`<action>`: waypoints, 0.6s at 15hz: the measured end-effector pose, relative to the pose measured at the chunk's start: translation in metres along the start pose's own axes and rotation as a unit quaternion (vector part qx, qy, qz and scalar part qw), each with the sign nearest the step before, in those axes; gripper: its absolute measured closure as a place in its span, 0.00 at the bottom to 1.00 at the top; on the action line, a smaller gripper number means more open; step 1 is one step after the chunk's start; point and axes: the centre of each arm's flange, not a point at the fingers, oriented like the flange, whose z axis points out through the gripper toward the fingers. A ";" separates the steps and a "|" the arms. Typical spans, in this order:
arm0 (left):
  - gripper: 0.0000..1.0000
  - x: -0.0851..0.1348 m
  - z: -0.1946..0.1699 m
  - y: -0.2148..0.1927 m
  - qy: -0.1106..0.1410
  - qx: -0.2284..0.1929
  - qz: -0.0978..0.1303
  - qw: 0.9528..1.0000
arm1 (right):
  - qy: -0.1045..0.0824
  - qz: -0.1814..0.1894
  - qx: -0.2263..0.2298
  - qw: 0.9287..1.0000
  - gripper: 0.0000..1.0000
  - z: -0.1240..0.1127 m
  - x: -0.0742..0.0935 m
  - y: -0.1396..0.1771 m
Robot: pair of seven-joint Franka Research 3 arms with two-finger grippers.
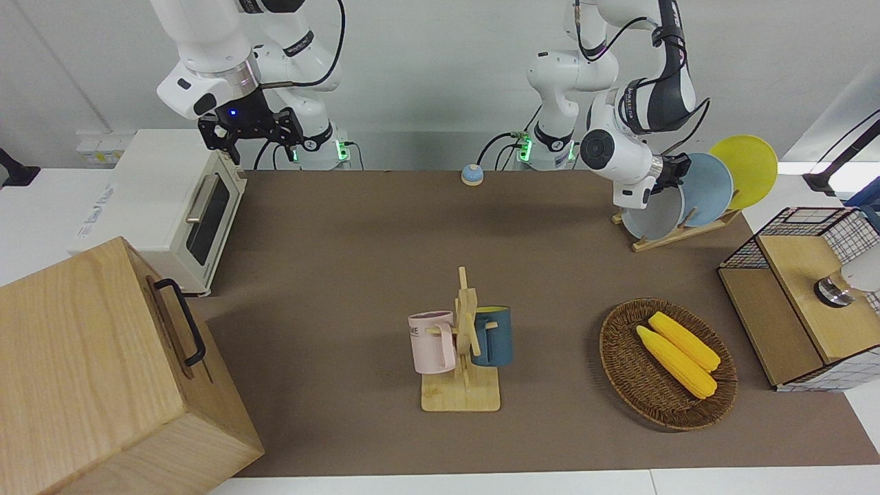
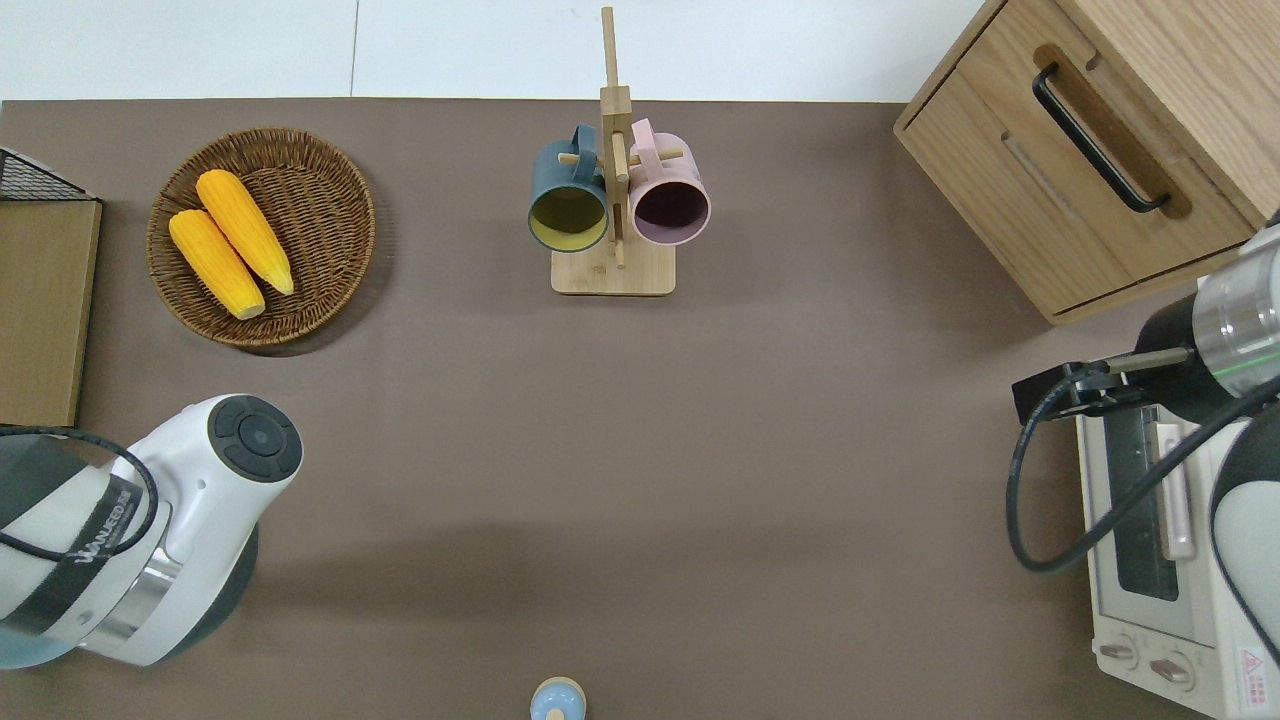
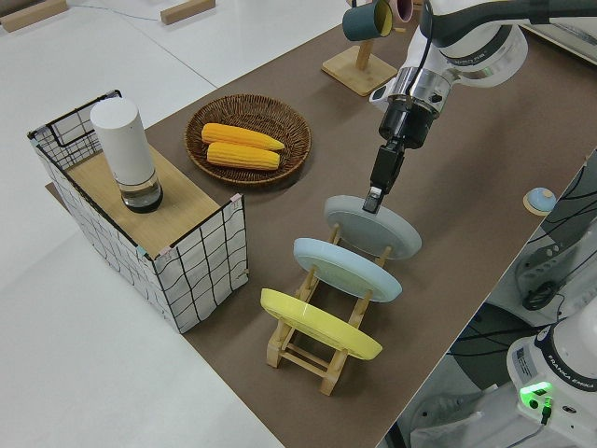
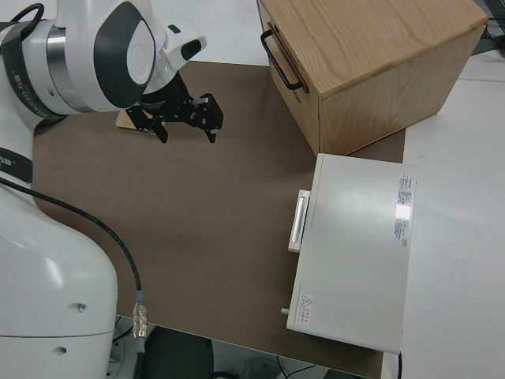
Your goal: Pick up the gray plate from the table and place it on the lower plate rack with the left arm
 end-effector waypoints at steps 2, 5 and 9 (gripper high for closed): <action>0.65 0.001 0.000 0.001 0.001 -0.001 0.001 1.000 | 0.000 0.000 0.000 1.000 0.01 0.000 0.000 0.000; 0.28 0.002 0.001 0.003 0.001 -0.001 0.003 1.000 | 0.000 0.000 0.000 1.000 0.01 0.000 0.000 0.000; 0.00 0.003 -0.001 0.002 0.002 -0.002 0.011 1.000 | 0.000 0.000 0.000 1.000 0.01 0.000 0.000 0.000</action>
